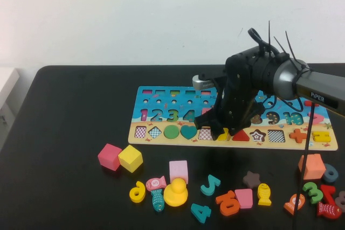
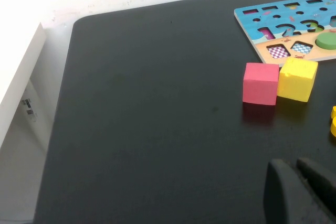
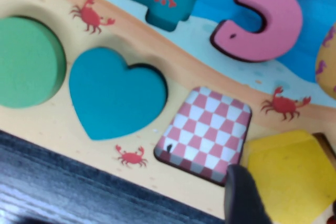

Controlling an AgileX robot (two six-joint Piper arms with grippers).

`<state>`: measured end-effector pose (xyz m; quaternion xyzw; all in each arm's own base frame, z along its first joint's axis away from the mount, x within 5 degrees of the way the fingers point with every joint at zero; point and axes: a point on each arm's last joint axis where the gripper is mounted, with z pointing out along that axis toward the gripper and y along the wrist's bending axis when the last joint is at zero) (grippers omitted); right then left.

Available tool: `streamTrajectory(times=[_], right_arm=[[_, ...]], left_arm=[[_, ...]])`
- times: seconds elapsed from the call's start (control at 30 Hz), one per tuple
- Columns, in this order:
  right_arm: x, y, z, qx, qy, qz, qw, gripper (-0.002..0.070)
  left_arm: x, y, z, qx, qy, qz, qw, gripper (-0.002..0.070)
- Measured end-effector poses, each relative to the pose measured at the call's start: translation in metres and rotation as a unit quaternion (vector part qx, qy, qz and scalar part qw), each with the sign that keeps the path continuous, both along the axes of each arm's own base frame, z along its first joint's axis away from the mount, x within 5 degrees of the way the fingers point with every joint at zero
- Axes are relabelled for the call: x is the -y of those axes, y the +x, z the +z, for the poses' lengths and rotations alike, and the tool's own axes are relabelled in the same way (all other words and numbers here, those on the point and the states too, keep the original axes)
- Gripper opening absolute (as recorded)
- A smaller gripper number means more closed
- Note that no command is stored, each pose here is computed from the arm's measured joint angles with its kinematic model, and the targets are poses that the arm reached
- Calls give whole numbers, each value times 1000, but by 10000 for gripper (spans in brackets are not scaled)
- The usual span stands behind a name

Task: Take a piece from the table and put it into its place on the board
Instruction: Place the "Pentagon" into the hole of the Pentagon

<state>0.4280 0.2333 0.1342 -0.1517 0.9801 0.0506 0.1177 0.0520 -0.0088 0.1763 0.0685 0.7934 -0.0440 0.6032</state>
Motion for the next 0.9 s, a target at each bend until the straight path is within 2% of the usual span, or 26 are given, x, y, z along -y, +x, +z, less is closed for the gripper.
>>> streamTrajectory(times=[0.57,0.9], right_arm=[[0,4,12,-16,-24,6,1000,361],[0,4,6,-26,-28,6,999,361]], left_arm=[[0,0,0,0,0,0,1000,-1],[0,0,0,0,1,0,1000,-1]])
